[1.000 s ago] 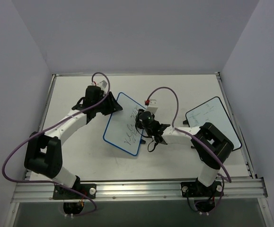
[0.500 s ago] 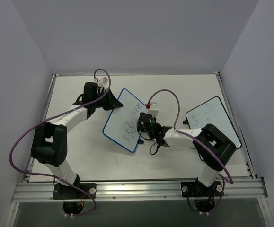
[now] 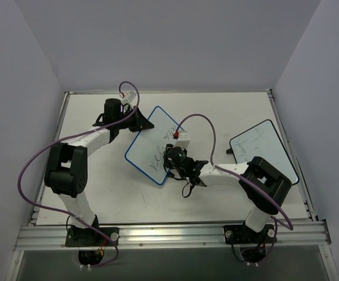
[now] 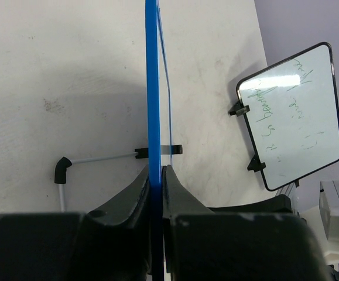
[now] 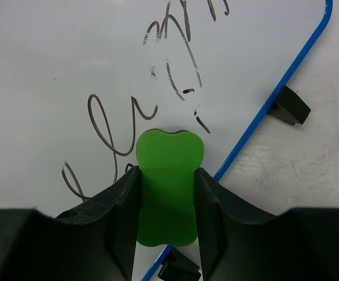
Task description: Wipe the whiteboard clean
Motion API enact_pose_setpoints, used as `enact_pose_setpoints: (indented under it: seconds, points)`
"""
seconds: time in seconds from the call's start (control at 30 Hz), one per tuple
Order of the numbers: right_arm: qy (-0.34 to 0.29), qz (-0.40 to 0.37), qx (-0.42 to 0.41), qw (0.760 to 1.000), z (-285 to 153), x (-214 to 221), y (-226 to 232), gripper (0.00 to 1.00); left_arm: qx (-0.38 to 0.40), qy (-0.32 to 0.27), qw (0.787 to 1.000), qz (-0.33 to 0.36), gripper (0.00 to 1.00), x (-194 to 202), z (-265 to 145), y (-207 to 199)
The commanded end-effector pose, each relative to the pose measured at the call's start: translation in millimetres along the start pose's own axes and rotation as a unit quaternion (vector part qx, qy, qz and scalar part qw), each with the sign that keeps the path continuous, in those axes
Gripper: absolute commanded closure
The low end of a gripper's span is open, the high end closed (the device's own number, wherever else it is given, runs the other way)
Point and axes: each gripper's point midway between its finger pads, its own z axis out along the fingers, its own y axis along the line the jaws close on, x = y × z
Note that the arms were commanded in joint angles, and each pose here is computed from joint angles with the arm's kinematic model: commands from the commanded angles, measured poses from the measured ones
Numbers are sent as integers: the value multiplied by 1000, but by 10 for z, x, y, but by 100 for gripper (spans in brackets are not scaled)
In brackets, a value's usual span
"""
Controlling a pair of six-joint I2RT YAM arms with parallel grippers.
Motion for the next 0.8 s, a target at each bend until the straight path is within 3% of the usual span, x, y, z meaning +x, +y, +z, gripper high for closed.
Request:
enact_pose_setpoints:
  seconds: [0.0, 0.77]
  points:
    - [56, -16, -31, 998, -63, 289, 180, 100, 12, 49, 998, 21, 98, 409, 176, 83]
    - [9, -5, 42, 999, 463, -228, -347, 100, 8, 51, 998, 23, 98, 583, 131, 139]
